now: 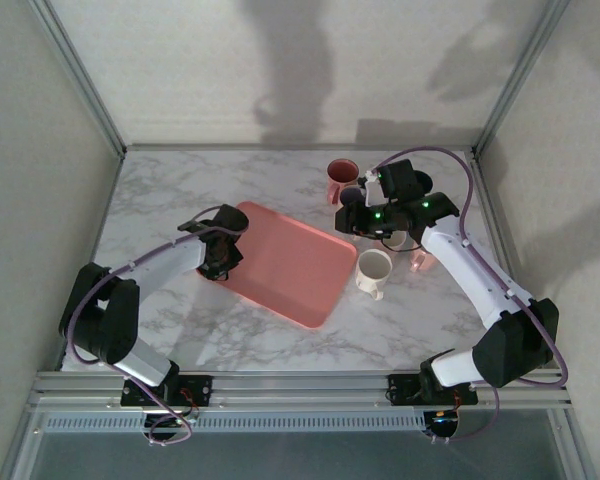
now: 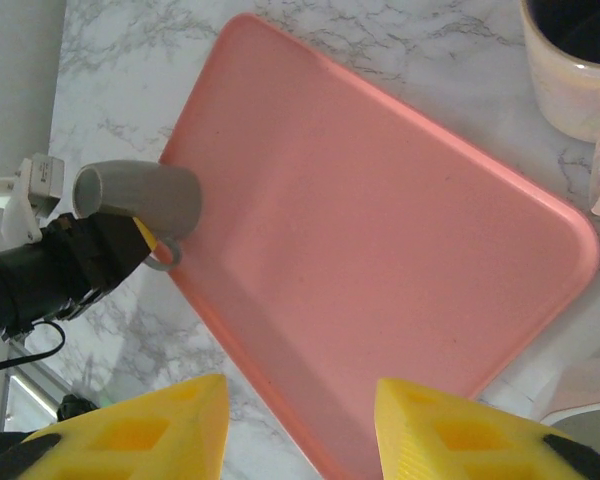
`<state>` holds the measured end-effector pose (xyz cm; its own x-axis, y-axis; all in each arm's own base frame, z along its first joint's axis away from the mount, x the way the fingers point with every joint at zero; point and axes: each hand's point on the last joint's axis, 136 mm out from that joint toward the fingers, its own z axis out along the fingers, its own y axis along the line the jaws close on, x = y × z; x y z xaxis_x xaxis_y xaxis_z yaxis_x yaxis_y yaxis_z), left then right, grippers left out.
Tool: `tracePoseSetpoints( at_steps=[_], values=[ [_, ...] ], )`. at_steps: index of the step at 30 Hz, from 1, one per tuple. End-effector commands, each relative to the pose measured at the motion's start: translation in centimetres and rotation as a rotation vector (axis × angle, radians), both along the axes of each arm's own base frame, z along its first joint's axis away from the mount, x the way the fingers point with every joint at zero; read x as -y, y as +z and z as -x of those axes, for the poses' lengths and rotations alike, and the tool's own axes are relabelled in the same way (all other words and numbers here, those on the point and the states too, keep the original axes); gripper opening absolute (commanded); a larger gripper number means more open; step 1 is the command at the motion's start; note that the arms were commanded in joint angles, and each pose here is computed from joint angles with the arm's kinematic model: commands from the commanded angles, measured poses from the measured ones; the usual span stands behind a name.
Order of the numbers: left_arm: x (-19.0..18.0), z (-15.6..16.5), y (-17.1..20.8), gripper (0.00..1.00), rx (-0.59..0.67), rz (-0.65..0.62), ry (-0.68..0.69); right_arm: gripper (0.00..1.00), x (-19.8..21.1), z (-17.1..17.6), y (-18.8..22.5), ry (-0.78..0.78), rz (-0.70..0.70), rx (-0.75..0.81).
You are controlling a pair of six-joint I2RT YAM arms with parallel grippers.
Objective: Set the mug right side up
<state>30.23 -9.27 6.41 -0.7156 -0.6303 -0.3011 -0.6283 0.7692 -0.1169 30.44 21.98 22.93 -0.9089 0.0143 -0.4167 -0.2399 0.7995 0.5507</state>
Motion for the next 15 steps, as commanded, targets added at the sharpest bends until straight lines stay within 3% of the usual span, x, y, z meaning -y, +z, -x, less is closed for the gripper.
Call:
tracePoseSetpoints(
  at_steps=[1,8,15],
  values=[
    [-1.8,0.5,-0.5,0.2,-0.031,-0.072,0.015,0.44,0.1,0.3,0.4,-0.007,-0.024,0.005],
    [-1.4,0.0,0.2,0.0,-0.018,-0.055,-0.001,0.43,0.1,0.3,0.5,-0.021,-0.031,0.002],
    [-0.1,-1.3,2.7,0.0,0.052,0.011,-0.026,0.42,0.1,0.2,0.2,-0.035,-0.041,-0.014]
  ],
)
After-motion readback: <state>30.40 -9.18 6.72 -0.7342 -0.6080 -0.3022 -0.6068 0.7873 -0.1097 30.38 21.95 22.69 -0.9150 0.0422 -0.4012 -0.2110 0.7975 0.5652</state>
